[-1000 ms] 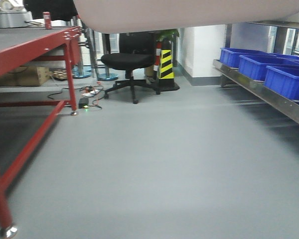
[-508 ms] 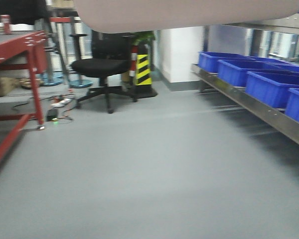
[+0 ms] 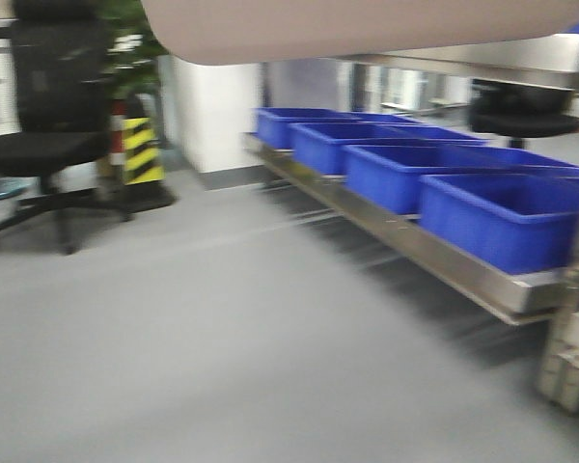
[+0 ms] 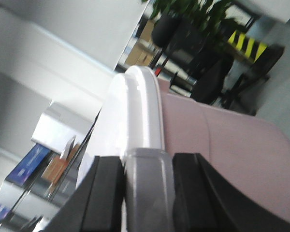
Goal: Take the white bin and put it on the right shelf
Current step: 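Hold the bin while the base drives up to the blue-crate shelf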
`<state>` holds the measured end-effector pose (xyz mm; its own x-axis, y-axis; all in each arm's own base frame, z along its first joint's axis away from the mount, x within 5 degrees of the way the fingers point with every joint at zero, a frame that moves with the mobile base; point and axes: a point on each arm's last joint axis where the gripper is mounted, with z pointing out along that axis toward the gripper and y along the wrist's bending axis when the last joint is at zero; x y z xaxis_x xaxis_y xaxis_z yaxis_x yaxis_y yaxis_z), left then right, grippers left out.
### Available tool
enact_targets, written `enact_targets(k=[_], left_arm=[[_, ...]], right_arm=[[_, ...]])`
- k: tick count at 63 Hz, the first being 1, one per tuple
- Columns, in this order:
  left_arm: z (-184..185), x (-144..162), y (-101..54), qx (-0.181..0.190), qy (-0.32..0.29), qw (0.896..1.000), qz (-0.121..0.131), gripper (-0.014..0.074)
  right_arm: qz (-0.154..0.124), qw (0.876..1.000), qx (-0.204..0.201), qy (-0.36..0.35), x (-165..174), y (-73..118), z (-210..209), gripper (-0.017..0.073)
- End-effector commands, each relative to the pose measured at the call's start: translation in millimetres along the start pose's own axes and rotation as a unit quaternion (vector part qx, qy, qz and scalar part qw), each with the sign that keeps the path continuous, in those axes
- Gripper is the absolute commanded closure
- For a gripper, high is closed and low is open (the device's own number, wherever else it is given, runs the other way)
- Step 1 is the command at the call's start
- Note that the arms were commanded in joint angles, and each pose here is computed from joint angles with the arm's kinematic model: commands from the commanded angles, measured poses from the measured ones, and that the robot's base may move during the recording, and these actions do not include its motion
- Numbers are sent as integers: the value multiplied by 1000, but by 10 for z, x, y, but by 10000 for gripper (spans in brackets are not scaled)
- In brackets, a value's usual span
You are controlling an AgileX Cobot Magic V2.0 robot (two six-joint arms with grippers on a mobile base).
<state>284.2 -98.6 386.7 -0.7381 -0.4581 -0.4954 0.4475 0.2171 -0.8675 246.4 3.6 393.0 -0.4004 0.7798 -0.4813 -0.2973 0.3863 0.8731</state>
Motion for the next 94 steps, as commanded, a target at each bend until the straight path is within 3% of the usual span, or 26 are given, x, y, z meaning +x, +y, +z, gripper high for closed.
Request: enact_targets(k=[1,94], left_arm=[[-20,96,-547,160,37,986,5,720],[-20,95,-546,160,37,986,5,720]], right_arm=[[0,992,-113,56,109,372,-29,494],[0,992,-113,56,109,372,-29,494]])
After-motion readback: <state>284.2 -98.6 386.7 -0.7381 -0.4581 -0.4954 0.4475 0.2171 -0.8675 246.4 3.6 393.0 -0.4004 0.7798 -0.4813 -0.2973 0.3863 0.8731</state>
